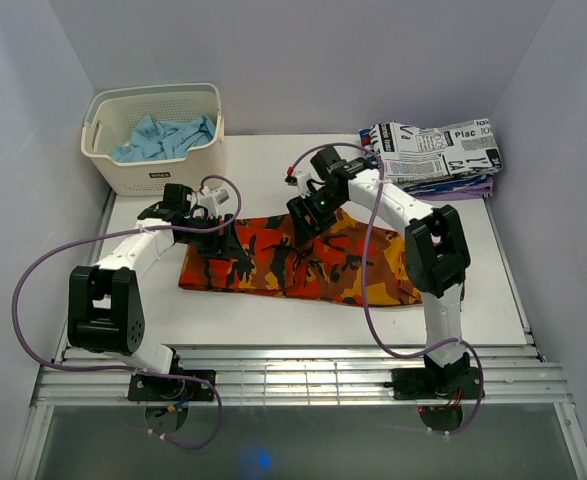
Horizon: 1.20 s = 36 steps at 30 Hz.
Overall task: Fold and stack the trousers
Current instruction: Fold the trousers
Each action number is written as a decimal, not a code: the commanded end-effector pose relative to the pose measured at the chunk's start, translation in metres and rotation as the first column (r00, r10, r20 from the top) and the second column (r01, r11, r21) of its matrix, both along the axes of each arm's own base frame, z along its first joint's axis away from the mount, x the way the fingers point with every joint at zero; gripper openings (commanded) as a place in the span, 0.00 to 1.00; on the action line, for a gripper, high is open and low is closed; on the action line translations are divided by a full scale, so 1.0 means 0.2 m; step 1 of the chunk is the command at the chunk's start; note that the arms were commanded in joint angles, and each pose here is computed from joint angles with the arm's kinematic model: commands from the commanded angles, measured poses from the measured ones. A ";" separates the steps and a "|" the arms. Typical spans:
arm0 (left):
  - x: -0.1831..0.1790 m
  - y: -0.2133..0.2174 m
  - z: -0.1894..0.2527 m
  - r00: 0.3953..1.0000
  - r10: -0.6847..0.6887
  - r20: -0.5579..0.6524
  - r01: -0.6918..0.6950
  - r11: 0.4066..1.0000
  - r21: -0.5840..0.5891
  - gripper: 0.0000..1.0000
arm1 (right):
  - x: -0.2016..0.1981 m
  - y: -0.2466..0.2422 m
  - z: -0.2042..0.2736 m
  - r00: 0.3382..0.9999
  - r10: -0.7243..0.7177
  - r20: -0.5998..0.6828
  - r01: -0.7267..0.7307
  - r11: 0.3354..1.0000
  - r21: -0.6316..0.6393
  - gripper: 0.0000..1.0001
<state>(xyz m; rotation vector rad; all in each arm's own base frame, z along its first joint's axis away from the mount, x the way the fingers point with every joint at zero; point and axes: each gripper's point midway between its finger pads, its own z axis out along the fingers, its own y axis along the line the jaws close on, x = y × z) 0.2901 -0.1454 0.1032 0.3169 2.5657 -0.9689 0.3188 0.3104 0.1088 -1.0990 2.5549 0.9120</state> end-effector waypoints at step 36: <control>0.05 0.10 0.06 0.997 0.065 0.040 -0.067 0.997 0.043 0.76 | 0.21 0.24 -0.17 0.984 -0.140 -0.107 0.151 0.984 0.098 0.14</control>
